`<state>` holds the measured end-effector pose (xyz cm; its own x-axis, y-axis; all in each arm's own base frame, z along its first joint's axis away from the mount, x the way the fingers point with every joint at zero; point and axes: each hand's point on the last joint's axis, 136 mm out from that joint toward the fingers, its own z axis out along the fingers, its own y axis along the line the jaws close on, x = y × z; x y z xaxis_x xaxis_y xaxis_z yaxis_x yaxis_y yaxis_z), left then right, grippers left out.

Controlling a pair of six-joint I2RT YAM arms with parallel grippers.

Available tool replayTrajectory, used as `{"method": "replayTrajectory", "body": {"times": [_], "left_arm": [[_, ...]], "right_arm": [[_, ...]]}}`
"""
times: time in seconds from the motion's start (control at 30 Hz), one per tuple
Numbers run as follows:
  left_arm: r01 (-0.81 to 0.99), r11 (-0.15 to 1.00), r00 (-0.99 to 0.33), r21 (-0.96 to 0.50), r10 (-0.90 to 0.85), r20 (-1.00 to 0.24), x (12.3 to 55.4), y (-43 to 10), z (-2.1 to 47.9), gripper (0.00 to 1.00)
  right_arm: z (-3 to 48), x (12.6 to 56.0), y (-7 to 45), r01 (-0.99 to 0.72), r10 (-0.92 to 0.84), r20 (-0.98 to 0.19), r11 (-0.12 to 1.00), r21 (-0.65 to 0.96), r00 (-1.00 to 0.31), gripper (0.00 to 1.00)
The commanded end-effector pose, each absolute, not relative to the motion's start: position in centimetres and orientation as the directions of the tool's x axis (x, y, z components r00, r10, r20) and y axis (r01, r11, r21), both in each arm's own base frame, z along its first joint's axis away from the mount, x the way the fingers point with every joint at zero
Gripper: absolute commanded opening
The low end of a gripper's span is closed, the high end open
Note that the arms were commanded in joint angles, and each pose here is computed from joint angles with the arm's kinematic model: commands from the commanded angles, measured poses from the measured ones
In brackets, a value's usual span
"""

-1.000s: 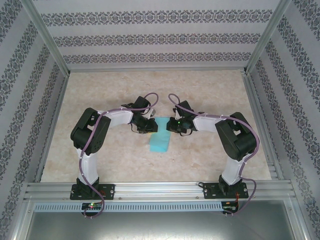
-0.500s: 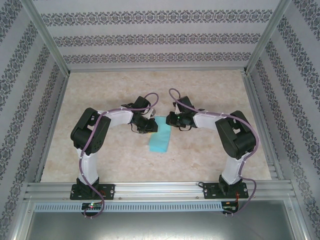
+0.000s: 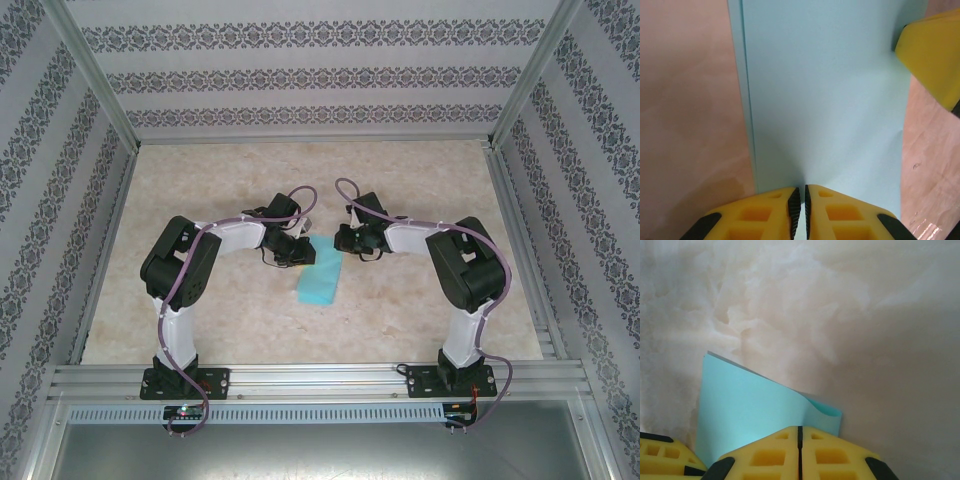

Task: Fold a paper plane with a square sheet of paper (pick it up from the middle)
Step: Hold the square sheet of paper at the center of the table, then fold the square sheet of paper in half at the center of the table.

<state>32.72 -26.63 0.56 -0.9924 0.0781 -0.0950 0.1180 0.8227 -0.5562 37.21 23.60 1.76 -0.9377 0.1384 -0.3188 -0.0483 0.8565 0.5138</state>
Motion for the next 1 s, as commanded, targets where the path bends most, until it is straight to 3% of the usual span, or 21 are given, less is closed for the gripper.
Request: {"method": "replayTrajectory", "body": {"times": [0.0, 0.4, 0.7, 0.97], "left_arm": [[0.055, 0.96, -0.99, -0.274, 0.089, 0.113, 27.1, -20.5, -8.1, 0.2], [0.055, 0.961, -0.989, -0.271, 0.091, 0.121, 27.1, -20.5, -8.3, 0.2], [0.06, 0.96, -0.988, -0.275, 0.097, 0.123, 27.1, -20.6, -8.3, 0.2], [0.059, 0.96, -0.988, -0.273, 0.096, 0.124, 26.9, -20.5, -8.3, 0.2]], "right_arm": [[0.5, 38.4, 20.1, 0.004, 0.163, -0.345, 0.908, 0.42, -0.924, 0.08], [7.3, 36.3, 23.2, -0.104, 0.147, -0.41, 0.842, 0.529, -0.9, 0.09], [3.9, 34.4, 26.6, -0.081, 0.127, -0.302, 0.803, 0.591, -0.945, 0.09], [0.4, 33.0, 25.0, -0.052, 0.081, -0.233, 0.856, 0.514, -0.969, 0.09]]}}
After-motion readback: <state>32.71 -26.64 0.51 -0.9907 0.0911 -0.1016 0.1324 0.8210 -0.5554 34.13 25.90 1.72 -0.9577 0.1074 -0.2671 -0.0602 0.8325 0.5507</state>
